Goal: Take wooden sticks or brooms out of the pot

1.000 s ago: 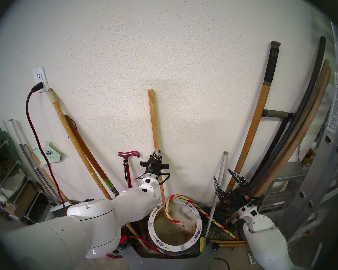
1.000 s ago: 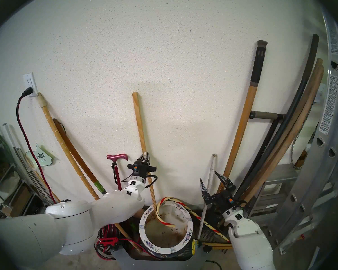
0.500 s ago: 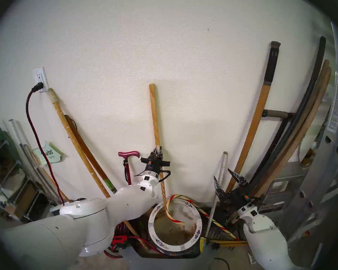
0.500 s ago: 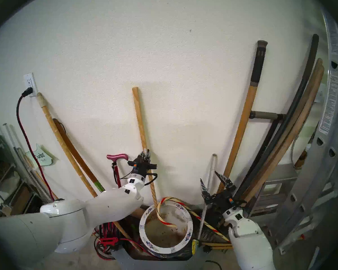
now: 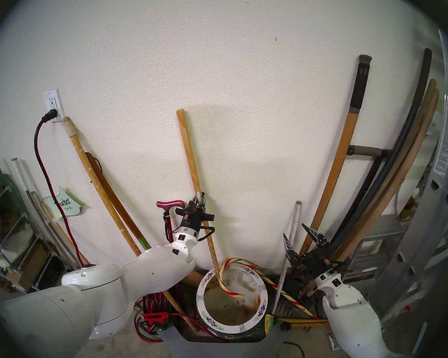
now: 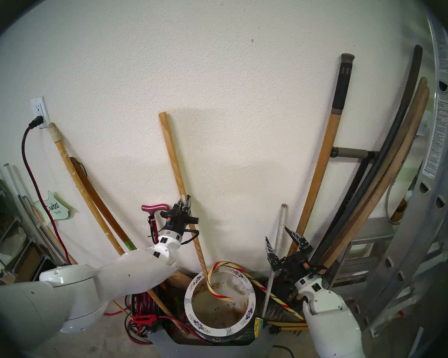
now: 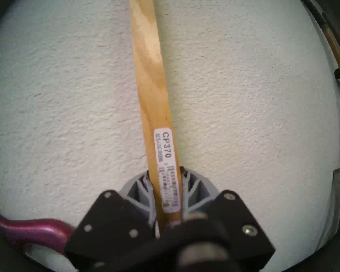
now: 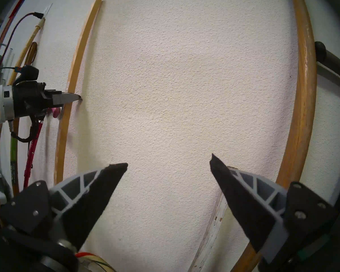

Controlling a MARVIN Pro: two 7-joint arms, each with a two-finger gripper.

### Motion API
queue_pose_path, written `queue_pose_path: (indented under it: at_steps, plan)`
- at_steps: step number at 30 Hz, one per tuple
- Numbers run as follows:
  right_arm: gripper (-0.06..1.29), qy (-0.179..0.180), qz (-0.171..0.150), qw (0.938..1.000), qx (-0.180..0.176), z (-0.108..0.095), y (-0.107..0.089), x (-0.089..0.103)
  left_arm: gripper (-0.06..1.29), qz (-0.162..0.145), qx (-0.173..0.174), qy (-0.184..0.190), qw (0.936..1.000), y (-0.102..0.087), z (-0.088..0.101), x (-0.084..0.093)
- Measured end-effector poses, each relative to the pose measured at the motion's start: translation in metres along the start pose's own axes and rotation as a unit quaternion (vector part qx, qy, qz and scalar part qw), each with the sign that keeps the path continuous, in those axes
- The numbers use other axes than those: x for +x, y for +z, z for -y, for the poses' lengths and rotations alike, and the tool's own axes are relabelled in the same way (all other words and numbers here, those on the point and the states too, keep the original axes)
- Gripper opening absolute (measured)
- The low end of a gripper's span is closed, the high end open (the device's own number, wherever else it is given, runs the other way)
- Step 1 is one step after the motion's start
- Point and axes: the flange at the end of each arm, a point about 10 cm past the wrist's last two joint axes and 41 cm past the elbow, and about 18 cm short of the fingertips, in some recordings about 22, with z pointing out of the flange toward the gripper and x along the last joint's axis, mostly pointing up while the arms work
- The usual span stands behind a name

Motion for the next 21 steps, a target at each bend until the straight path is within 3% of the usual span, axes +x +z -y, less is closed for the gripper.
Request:
queue_pose_path:
  at_steps: [11, 21]
  plan:
    - [1.20, 0.000, 0.000, 1.0000, 0.000, 0.000, 0.000, 0.000, 0.17, 0.001, 0.037, 0.010, 0.9993, -0.019, 0.039, 0.001]
    - [1.20, 0.001, -0.001, 1.0000, -0.001, 0.000, 0.000, 0.000, 0.17, -0.039, 0.051, 0.013, 0.9979, -0.003, 0.064, 0.032]
